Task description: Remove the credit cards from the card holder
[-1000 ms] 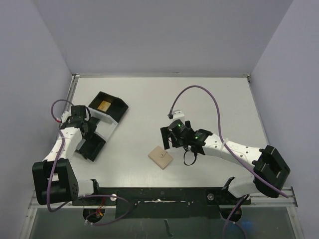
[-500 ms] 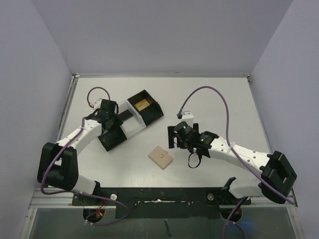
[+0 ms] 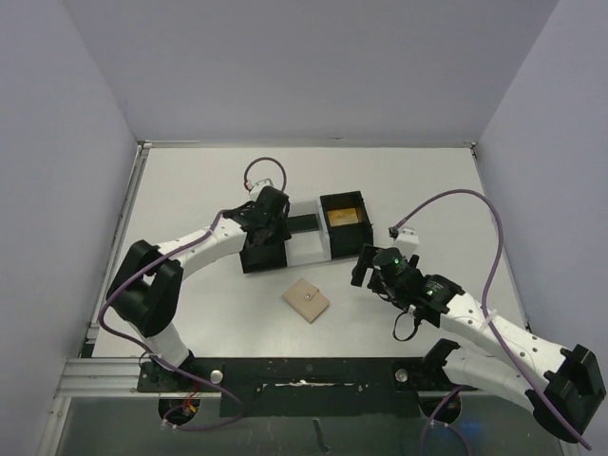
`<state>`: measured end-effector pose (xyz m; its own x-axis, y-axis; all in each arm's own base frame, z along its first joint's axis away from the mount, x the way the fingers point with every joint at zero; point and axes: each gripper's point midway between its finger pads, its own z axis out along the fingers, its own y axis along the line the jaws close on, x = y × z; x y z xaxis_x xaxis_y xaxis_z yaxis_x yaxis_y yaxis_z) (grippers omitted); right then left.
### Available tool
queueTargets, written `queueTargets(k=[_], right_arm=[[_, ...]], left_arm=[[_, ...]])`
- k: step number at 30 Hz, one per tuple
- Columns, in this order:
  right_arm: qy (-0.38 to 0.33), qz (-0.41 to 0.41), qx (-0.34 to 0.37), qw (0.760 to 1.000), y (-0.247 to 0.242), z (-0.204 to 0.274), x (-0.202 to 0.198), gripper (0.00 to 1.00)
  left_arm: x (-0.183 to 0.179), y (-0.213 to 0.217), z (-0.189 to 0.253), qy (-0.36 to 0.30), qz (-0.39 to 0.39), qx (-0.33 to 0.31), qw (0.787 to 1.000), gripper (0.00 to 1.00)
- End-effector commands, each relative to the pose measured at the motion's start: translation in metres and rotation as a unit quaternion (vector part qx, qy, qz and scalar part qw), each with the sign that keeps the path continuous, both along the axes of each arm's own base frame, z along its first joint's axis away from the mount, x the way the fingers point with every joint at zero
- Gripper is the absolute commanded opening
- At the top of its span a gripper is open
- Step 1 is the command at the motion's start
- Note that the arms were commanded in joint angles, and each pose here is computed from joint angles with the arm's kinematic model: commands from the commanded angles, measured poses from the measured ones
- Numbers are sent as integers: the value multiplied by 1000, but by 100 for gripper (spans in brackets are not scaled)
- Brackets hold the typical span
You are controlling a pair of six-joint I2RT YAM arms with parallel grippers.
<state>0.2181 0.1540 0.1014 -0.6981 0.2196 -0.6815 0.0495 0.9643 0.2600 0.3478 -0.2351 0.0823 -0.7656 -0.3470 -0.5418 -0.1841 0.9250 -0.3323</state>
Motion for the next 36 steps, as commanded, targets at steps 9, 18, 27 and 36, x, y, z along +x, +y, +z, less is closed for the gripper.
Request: queueTargets(k=[9, 18, 27, 36], right_arm=[[-47, 32, 80, 995, 11, 29, 4, 82], [-50, 172, 107, 978, 65, 31, 8, 76], [-18, 248, 55, 967, 110, 11, 7, 68], [5, 293, -27, 956, 157, -14, -3, 52]], left_arm=[[19, -32, 13, -18, -37, 8, 999, 38], [25, -20, 65, -67, -40, -4, 997, 66], [-7, 54, 104, -139, 19, -89, 986, 85], [-68, 90, 96, -144, 46, -185, 971, 85]])
